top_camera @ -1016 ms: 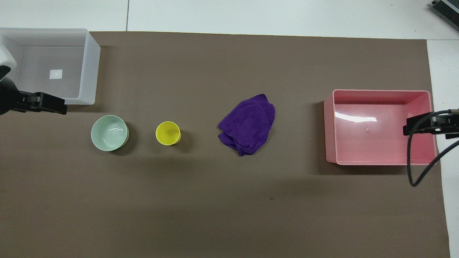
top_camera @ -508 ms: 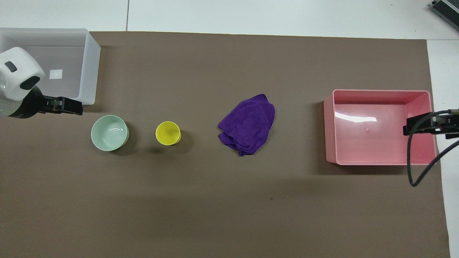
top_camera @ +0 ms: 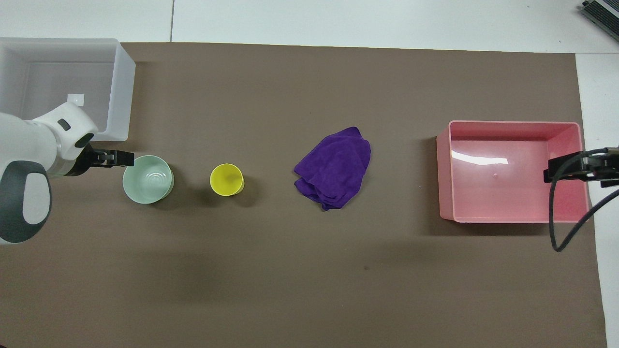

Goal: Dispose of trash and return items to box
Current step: 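Reach the left gripper down and grasp the rim of the green bowl, then lift the green bowl into the white bin while the right gripper grasps the cloth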

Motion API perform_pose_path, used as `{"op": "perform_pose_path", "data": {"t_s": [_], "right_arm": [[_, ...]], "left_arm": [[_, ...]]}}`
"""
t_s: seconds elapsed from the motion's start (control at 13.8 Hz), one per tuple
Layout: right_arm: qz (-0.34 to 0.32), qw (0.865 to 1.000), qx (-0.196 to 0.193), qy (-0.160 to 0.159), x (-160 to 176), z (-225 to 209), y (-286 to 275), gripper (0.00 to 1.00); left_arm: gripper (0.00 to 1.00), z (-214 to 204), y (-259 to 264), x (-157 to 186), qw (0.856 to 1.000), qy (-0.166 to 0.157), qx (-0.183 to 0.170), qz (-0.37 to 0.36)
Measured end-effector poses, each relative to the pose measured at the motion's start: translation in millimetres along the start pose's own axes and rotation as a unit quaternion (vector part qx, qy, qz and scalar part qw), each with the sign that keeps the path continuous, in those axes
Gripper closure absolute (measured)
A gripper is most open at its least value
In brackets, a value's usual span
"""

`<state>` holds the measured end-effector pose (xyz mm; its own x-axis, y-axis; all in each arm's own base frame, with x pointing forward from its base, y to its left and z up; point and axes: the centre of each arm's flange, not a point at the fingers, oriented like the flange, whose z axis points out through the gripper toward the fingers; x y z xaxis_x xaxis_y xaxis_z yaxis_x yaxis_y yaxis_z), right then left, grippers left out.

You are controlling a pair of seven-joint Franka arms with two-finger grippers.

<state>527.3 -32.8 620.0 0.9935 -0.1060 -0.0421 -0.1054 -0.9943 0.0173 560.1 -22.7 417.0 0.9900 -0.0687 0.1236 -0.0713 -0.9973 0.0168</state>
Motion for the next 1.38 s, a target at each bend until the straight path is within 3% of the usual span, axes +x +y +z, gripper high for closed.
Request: {"op": "perform_pose_path", "data": {"t_s": [0.65, 0.8, 0.87, 1.09, 1.38], "right_arm": [[0.004, 1.000, 0.000, -0.004, -1, 0, 5, 0.00], [-0.002, 1.000, 0.002, 0.023, 4, -3, -2, 0.00], [-0.012, 0.999, 0.003, 0.040, 8, -3, -13, 0.00], [-0.022, 0.998, 0.009, 0.063, 12, 17, -70, 0.00], [-0.017, 0.997, 0.015, 0.075, 22, 51, -134, 0.00]], "left_arm": [[0.00, 88, -15, -15, 1.000, -0.005, -0.001, -0.013], [0.00, 95, -15, -16, 1.000, -0.011, -0.001, -0.013], [0.07, 96, -15, -16, 1.000, -0.012, -0.002, -0.014], [0.50, 96, -15, -17, 0.999, -0.012, -0.014, -0.029], [0.95, 91, -12, -15, 0.999, -0.013, -0.018, -0.028]]}}
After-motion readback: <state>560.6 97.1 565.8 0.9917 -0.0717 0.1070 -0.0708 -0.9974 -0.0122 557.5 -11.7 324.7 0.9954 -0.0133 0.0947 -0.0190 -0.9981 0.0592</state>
